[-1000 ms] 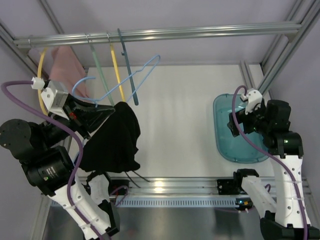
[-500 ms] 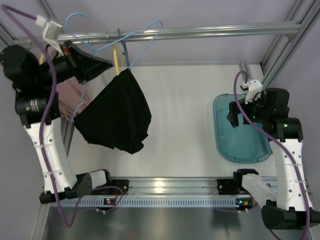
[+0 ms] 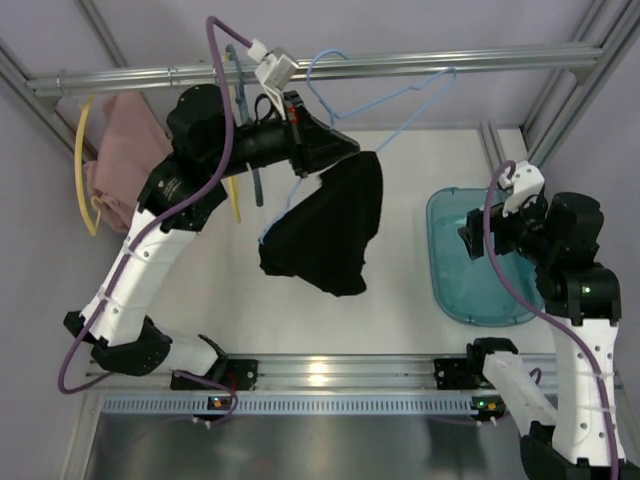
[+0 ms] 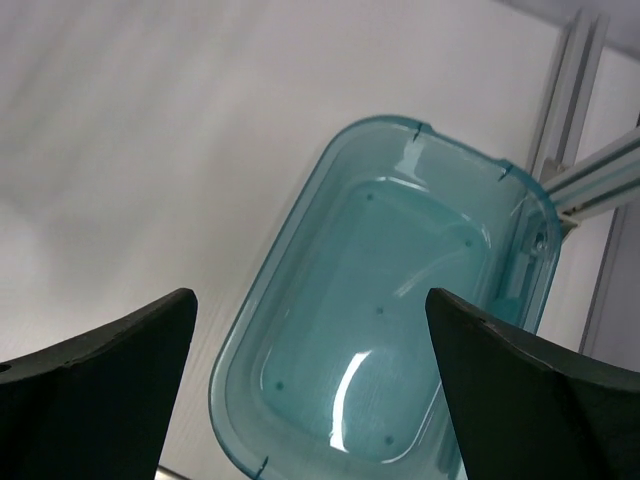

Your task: Remove the trousers from the hanger

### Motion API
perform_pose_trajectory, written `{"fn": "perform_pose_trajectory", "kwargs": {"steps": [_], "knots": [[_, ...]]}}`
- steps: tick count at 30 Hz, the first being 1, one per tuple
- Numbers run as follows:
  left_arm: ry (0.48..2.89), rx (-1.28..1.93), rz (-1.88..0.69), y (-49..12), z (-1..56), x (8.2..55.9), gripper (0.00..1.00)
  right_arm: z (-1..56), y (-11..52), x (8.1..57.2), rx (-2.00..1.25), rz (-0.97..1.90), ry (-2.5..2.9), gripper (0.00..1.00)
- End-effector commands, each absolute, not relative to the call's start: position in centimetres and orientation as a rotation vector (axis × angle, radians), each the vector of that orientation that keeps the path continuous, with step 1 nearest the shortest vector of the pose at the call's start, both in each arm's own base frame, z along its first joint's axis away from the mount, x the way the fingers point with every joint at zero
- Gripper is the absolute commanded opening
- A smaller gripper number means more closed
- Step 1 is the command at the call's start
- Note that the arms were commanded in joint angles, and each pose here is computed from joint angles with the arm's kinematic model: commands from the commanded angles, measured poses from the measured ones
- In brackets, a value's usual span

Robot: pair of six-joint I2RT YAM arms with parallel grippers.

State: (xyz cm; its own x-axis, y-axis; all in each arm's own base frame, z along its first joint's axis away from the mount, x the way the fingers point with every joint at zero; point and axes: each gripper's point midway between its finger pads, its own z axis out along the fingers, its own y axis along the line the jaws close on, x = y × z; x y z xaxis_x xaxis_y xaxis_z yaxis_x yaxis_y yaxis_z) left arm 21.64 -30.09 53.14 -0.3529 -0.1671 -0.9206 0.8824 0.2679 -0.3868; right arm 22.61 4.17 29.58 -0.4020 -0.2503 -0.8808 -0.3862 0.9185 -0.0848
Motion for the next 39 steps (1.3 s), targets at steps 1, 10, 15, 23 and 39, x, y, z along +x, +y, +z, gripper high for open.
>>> {"fn": "perform_pose_trajectory", "kwargs": {"steps": [1,10,15,23,39], "knots": [[1.340,0.540,-1.195,-31.9,58.1,23.7,0.00,32.8,5.1,22.6,-0.478,0.180,1.840,0.99],[1.430,0.280,-0.917,-38.7,55.9,25.5,0.00,34.0,6.4,20.9,-0.576,0.217,1.747,0.99],[1.477,0.091,-0.749,-38.8,54.5,27.4,0.00,33.0,8.5,18.9,-0.727,0.305,1.686,0.99],[1.507,-0.041,-0.752,-39.7,53.5,28.4,0.00,32.9,11.3,17.6,-0.889,0.382,1.436,0.99],[1.528,-0.040,-0.788,-42.3,52.3,28.3,0.00,33.9,13.9,17.0,-0.944,0.549,1.277,0.97]]}}
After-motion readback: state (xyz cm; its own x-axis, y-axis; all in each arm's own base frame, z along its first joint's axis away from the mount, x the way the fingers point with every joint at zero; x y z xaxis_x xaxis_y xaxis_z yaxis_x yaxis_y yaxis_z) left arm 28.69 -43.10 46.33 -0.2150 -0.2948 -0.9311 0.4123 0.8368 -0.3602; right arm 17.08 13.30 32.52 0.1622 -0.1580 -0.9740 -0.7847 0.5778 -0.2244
